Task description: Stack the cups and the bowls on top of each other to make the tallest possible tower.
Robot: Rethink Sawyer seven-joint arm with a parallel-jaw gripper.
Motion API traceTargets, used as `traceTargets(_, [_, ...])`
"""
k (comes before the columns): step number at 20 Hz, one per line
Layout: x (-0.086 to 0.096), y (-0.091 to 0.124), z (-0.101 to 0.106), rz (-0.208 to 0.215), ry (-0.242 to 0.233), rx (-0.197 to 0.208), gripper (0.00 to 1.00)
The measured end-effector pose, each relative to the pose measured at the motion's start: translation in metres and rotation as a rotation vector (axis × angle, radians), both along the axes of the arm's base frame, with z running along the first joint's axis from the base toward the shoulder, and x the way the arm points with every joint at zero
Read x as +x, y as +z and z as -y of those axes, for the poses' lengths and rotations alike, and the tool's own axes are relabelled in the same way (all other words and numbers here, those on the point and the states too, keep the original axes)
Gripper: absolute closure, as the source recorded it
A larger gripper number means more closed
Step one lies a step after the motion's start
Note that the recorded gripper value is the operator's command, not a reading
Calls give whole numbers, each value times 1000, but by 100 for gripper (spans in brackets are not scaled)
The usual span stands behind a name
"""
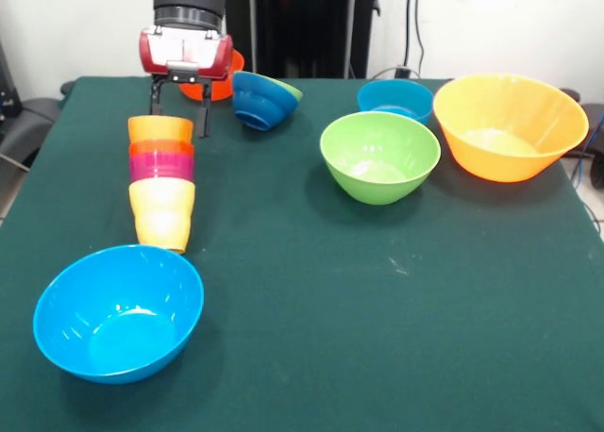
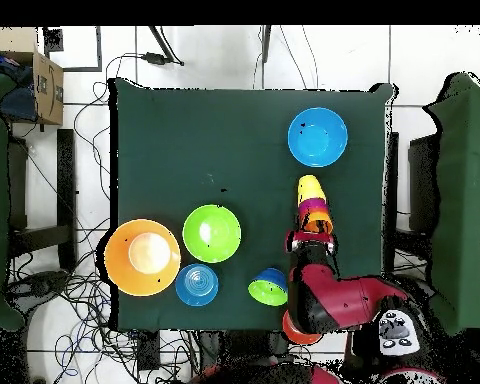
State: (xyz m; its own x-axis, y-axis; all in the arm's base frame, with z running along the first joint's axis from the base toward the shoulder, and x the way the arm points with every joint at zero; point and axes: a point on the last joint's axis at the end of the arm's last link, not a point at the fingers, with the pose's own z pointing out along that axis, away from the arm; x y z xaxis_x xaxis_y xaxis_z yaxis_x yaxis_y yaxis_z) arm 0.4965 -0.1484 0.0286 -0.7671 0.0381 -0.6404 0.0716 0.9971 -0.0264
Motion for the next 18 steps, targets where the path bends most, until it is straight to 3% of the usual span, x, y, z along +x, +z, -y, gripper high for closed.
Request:
traceTargets(7, [0, -11, -17, 30, 39, 37, 0])
traceTargets(18, [-3, -50, -27, 49, 75, 91, 0])
